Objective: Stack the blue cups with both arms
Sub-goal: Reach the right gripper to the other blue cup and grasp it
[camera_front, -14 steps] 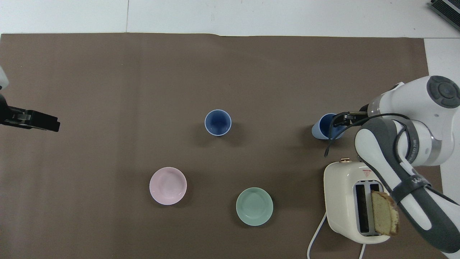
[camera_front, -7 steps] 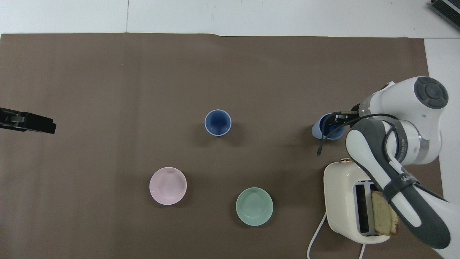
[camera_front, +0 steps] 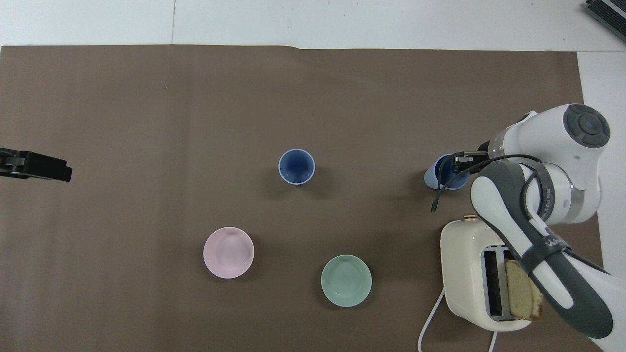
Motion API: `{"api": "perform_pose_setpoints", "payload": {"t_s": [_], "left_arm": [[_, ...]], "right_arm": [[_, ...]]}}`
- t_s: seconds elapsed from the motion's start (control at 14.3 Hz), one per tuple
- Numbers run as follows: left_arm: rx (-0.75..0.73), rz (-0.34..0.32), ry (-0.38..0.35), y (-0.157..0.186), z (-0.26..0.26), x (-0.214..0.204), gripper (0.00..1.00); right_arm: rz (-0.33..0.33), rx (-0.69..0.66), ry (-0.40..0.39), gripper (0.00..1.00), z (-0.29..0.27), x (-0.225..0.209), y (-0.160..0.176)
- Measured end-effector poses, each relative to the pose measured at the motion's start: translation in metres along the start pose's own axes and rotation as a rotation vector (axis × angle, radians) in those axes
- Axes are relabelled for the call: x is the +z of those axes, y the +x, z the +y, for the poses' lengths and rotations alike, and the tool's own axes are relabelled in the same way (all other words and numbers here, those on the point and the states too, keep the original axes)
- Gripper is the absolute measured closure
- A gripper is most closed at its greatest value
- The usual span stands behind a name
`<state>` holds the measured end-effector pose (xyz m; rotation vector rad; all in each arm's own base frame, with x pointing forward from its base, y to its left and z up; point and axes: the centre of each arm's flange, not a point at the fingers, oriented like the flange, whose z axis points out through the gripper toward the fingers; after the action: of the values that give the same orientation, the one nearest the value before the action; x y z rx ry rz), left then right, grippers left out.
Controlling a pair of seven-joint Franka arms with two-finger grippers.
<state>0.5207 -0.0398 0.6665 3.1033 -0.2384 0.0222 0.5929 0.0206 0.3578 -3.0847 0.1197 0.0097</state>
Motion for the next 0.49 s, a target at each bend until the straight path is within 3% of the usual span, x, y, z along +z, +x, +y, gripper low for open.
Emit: {"api": "perform_pose_setpoints", "payload": {"t_s": [0.28, 0.49], "left_arm": [[0.0, -0.004, -0.001, -0.001, 0.0, 0.0, 0.0], [0.0, -0.005, -0.001, -0.001, 0.0, 0.0, 0.0]], "right_arm": [[-0.023, -0.014, -0.001, 0.95, -0.009, -0.008, 0.001], [-0.037, -0.027, 0.0, 0.95, -0.027, -0.051, 0.009]]}}
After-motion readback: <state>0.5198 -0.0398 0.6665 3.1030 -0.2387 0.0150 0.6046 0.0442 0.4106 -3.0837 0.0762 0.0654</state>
